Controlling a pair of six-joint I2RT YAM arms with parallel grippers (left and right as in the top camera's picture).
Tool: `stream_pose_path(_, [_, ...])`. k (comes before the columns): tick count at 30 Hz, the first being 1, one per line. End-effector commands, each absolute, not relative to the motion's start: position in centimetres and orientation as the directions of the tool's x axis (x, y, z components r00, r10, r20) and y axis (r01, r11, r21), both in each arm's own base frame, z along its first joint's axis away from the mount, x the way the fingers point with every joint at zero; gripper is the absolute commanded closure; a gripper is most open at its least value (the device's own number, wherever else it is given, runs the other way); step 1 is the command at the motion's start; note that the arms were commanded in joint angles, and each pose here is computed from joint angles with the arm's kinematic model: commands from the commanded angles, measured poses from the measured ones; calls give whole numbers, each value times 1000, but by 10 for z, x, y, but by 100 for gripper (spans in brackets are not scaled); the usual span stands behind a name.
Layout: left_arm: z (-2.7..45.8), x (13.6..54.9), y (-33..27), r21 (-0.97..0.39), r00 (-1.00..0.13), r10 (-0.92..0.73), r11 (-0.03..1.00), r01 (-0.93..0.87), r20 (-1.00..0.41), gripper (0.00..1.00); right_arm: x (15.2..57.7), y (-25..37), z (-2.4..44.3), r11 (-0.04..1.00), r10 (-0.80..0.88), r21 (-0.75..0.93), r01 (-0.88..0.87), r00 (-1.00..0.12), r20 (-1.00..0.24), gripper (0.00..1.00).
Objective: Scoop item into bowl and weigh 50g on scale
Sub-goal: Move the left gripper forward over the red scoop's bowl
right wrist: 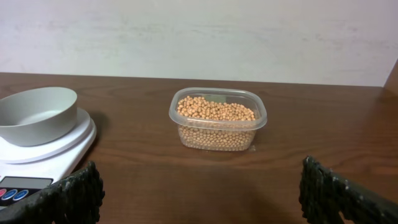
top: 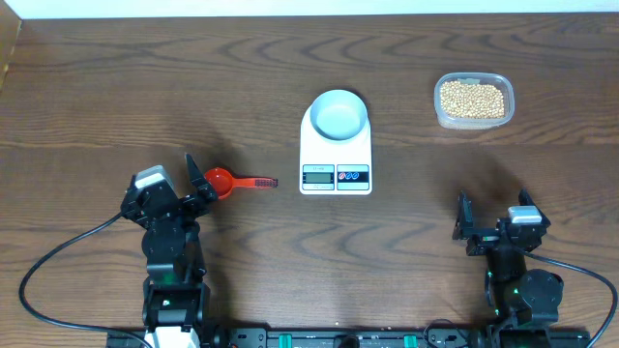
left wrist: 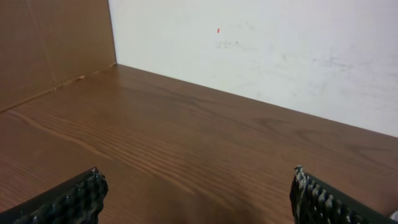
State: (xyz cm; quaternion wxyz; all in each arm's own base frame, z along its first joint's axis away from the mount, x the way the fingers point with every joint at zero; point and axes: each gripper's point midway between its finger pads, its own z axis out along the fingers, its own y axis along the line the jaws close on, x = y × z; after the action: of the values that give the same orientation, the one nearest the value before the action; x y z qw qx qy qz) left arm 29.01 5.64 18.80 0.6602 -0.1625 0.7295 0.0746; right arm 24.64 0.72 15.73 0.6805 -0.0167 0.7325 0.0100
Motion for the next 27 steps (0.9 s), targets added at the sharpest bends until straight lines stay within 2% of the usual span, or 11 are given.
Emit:
stream_pose_path(1, [202, 293, 55, -173, -27, -192, 930, -325, -981, 4, 246, 9, 157, 999, -21, -18, -47, -72, -997, 1])
stream_pose_path(4, [202, 293, 55, -229, -31, -253, 916, -328, -967, 4, 246, 9, 157, 999, -21, -18, -47, -72, -997, 1])
stream_pose_path(10, [200, 288, 56, -165, -202, -254, 913, -374, -946, 4, 246, 9, 157, 999, -21, -18, -47, -73, -997, 1])
stream_pose_path(16, [215, 289, 59, -145, -263, -267, 903, -405, -927, 4, 246, 9, 157, 999, -21, -18, -47, -73, -997, 1])
stream_pose_path(19, [222, 297, 60, -180, -262, -310, 888, -423, -914, 4, 246, 9, 157, 999, -21, -18, -47, -73, -997, 1])
stream_pose_path(27, [238, 346, 62, -160, -309, -316, 884, -438, -897, 4, 246, 9, 157, 999, -21, -18, -47, -72, -997, 1])
